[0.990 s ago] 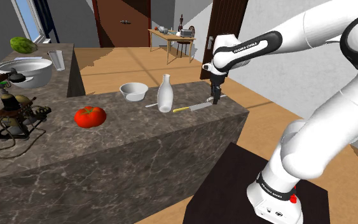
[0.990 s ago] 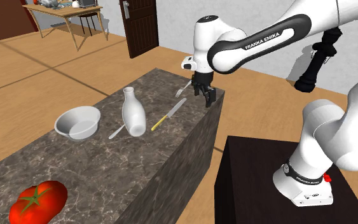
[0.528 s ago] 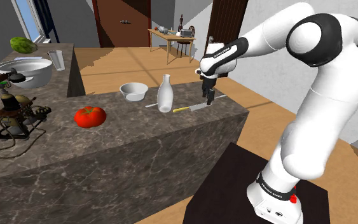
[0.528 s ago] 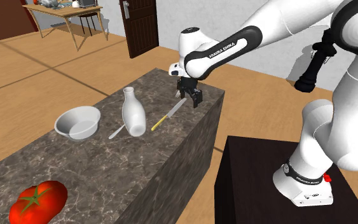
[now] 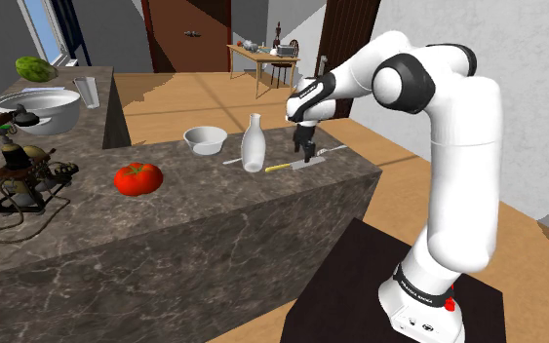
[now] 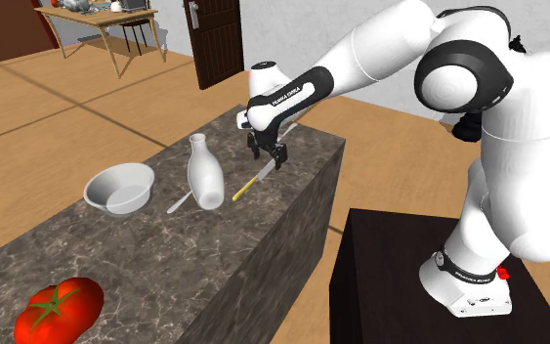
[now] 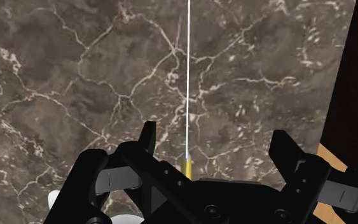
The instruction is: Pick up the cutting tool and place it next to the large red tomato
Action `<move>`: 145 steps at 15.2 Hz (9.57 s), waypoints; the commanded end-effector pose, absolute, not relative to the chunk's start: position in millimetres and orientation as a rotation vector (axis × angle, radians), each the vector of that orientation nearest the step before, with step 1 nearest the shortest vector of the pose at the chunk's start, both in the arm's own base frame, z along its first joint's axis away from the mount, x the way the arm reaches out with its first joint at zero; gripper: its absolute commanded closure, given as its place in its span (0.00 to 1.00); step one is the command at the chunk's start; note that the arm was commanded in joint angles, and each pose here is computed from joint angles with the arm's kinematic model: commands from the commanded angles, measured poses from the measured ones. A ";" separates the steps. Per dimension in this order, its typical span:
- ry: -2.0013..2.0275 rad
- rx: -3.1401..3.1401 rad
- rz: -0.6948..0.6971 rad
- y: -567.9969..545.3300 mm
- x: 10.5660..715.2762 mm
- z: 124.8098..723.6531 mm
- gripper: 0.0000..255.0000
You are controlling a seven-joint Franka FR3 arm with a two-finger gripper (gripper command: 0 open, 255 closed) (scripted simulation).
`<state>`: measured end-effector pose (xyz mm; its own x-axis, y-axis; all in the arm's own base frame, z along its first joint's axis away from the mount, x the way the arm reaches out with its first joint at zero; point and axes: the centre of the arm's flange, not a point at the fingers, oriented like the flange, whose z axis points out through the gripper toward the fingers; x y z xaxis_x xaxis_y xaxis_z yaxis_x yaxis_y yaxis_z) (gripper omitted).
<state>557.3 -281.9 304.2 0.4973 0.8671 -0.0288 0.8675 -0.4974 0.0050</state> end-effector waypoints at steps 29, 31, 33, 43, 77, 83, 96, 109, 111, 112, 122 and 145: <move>1.653 2.655 -0.028 -286.7 576.5 260.3 1.00; 1.653 2.655 -0.028 -286.7 576.6 270.8 1.00; 1.653 2.655 -0.028 -286.7 576.6 281.4 1.00; 1.653 2.655 -0.028 -286.7 576.6 334.2 1.00; 1.653 2.655 -0.028 -68.7 629.8 419.6 1.00; 1.653 2.655 -0.028 8.2 648.6 419.6 1.00; 1.653 2.655 -0.028 174.9 689.3 419.6 1.00; 1.653 2.655 -0.028 242.0 705.7 377.3 1.00; 1.653 2.655 -0.028 242.0 705.7 366.8 1.00; 1.653 2.655 -0.028 242.0 705.7 361.5 1.00; 1.653 2.655 -0.028 241.9 705.6 308.7 1.00; 1.653 2.655 -0.028 242.2 705.8 275.1 0.00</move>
<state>706.7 241.5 269.0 0.4410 0.8972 -0.0224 0.8975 -0.4411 0.0021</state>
